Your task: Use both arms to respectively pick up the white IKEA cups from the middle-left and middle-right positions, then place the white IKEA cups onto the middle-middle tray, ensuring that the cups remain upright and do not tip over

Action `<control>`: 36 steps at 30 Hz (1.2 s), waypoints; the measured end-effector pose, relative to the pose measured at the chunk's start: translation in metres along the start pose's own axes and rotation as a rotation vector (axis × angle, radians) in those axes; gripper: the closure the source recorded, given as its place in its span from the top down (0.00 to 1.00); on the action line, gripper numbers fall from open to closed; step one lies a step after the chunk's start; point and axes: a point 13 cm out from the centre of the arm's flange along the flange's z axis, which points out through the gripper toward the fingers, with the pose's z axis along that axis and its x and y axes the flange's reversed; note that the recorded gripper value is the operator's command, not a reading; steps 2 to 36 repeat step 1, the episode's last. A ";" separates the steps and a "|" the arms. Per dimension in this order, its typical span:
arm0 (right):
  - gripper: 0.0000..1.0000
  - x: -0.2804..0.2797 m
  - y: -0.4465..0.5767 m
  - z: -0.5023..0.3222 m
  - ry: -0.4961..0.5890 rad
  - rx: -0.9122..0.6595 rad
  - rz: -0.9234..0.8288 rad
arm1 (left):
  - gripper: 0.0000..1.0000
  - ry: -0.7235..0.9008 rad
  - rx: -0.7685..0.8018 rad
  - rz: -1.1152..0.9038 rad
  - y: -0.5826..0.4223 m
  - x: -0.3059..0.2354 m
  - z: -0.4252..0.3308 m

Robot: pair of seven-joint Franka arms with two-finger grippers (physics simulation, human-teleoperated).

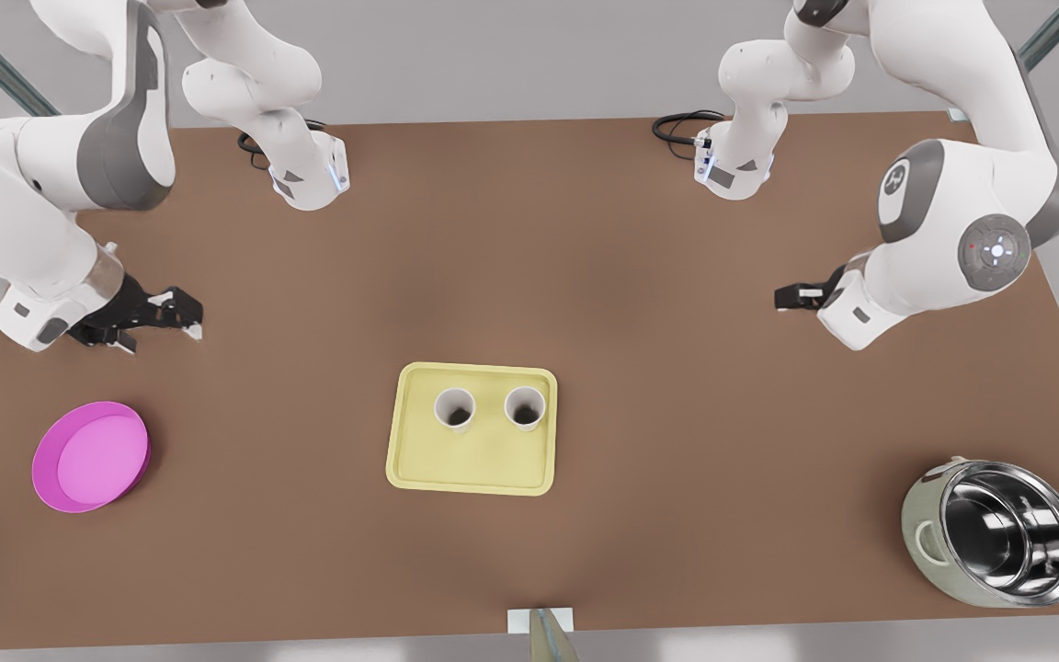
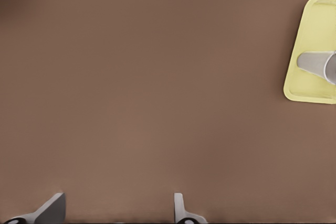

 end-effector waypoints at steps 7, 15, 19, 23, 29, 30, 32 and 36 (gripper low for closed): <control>1.00 0.010 -0.001 0.002 0.029 0.002 0.004 | 1.00 0.011 0.008 0.002 0.001 0.002 0.001; 1.00 0.010 -0.001 0.002 0.029 0.002 0.004 | 1.00 0.011 0.008 0.002 0.001 0.002 0.001; 1.00 0.010 -0.001 0.002 0.029 0.002 0.004 | 1.00 0.011 0.008 0.002 0.001 0.002 0.001; 1.00 0.010 -0.001 0.002 0.029 0.002 0.004 | 1.00 0.011 0.008 0.002 0.001 0.002 0.001; 1.00 0.010 -0.001 0.002 0.029 0.002 0.004 | 1.00 0.011 0.008 0.002 0.001 0.002 0.001; 1.00 0.010 -0.001 0.002 0.029 0.002 0.004 | 1.00 0.011 0.008 0.002 0.001 0.002 0.001; 1.00 0.010 -0.001 0.002 0.029 0.002 0.004 | 1.00 0.011 0.008 0.002 0.001 0.002 0.001; 1.00 0.010 -0.001 0.002 0.029 0.002 0.004 | 1.00 0.011 0.008 0.002 0.001 0.002 0.001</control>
